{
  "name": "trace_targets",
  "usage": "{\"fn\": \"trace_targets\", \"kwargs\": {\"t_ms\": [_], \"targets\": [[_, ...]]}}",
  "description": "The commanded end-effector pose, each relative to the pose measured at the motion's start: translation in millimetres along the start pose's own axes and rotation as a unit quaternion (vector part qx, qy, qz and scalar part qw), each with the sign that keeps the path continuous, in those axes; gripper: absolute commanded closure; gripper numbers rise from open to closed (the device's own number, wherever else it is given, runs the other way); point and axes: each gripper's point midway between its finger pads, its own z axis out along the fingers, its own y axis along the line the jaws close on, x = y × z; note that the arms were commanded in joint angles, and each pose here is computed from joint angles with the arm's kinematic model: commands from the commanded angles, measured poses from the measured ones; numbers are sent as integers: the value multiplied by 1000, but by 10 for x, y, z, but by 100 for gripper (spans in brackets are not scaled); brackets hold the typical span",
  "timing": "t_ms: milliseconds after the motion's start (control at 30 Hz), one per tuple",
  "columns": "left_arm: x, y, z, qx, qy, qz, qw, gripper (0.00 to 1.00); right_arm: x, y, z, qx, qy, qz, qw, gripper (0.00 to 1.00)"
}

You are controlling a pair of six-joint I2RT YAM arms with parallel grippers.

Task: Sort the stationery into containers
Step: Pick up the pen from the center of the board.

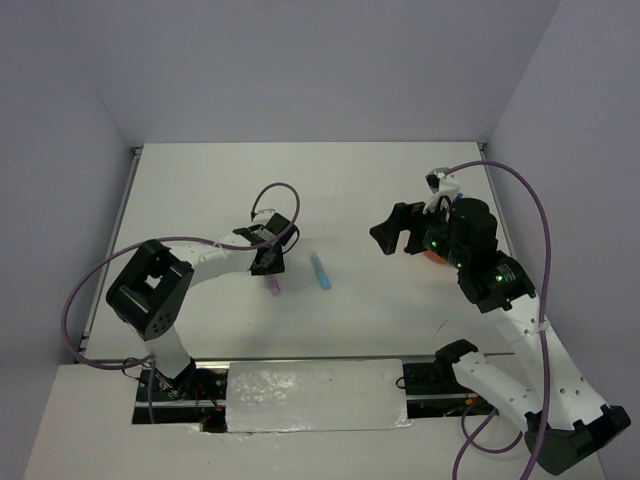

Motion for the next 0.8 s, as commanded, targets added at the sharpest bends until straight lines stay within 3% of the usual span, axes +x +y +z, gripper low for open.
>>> {"fn": "trace_targets", "kwargs": {"t_ms": [0, 100, 233, 300, 467, 533, 667, 733, 767], "targets": [[35, 61, 81, -4, -1, -11, 1000, 53, -2, 95, 14, -30, -20, -7, 999, 0], [74, 75, 141, 4, 8, -15, 1000, 62, 122, 147, 88, -58, -13, -7, 998, 0], [117, 132, 216, 12, 19, -24, 999, 83, 372, 285, 178, -115, 6, 2, 993, 0], [137, 143, 228, 23, 24, -33, 999, 100, 492, 318, 215, -129, 10, 4, 992, 0], [-78, 60, -177, 82, -25, -72, 994, 100, 797, 596, 298, -183, 5, 44, 982, 0], [-307, 17, -515, 120, -73, -100, 985, 100, 885, 704, 381, -189, -2, 81, 979, 2], [-532, -133, -1302, 280, -161, -174, 930, 100, 1014, 1032, 500, -213, -21, 108, 971, 8], [-720, -255, -1712, 377, -215, -205, 877, 100, 1105, 1084, 586, -220, -17, 136, 966, 10], [-737, -279, -2019, 448, -246, -216, 832, 100, 981, 1226, 557, -253, -38, 152, 955, 12]]}}
